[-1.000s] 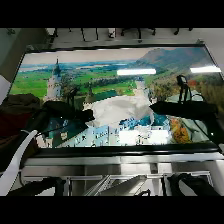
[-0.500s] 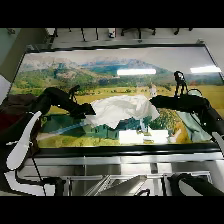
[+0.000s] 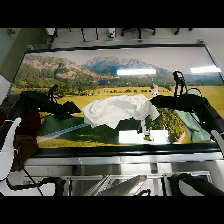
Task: Fold the shirts.
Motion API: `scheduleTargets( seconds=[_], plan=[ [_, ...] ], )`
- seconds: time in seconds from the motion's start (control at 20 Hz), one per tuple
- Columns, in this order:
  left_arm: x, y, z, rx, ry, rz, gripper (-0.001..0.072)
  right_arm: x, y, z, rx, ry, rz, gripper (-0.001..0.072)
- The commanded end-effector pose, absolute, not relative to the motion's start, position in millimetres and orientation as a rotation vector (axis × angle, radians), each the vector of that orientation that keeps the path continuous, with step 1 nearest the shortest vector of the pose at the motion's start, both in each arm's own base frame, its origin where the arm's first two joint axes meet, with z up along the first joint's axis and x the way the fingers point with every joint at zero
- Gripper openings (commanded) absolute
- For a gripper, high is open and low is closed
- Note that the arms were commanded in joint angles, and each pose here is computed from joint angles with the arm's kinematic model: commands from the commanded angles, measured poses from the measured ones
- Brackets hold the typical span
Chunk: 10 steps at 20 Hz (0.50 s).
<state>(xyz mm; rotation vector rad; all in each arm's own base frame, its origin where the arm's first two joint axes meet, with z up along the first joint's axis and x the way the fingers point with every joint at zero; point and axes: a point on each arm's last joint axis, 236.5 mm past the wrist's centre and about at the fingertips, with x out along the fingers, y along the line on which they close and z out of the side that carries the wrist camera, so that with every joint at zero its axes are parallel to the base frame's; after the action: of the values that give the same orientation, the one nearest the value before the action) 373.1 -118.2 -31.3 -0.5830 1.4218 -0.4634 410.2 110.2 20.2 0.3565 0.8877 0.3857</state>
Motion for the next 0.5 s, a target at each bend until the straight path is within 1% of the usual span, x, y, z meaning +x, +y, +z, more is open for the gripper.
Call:
scheduleTargets(
  seconds=[0.0,0.2,0.25,0.3,0.4,0.45],
  plan=[
    [390,-137,-46,-0.644,1.359,-0.491,0.0699,410,111,19,0.360,0.893,0.385,0.0016],
    [421,-157,-42,-0.591,1.310,-0.527,0.0694,408,112,16,0.362,0.906,0.391,0.0016],
    [427,-163,-39,-0.576,1.303,-0.544,0.0539,408,112,14,0.362,0.910,0.390,0.0016],
    [432,-168,-39,-0.565,1.303,-0.557,0.0354,409,112,13,0.363,0.913,0.390,0.0016],
    [430,-181,-44,-0.551,1.331,-0.589,0.0076,409,112,10,0.365,0.919,0.389,0.0016],
    [424,-186,-47,-0.546,1.353,-0.604,0.0023,409,112,11,0.365,0.919,0.388,0.0016]
  ],
)
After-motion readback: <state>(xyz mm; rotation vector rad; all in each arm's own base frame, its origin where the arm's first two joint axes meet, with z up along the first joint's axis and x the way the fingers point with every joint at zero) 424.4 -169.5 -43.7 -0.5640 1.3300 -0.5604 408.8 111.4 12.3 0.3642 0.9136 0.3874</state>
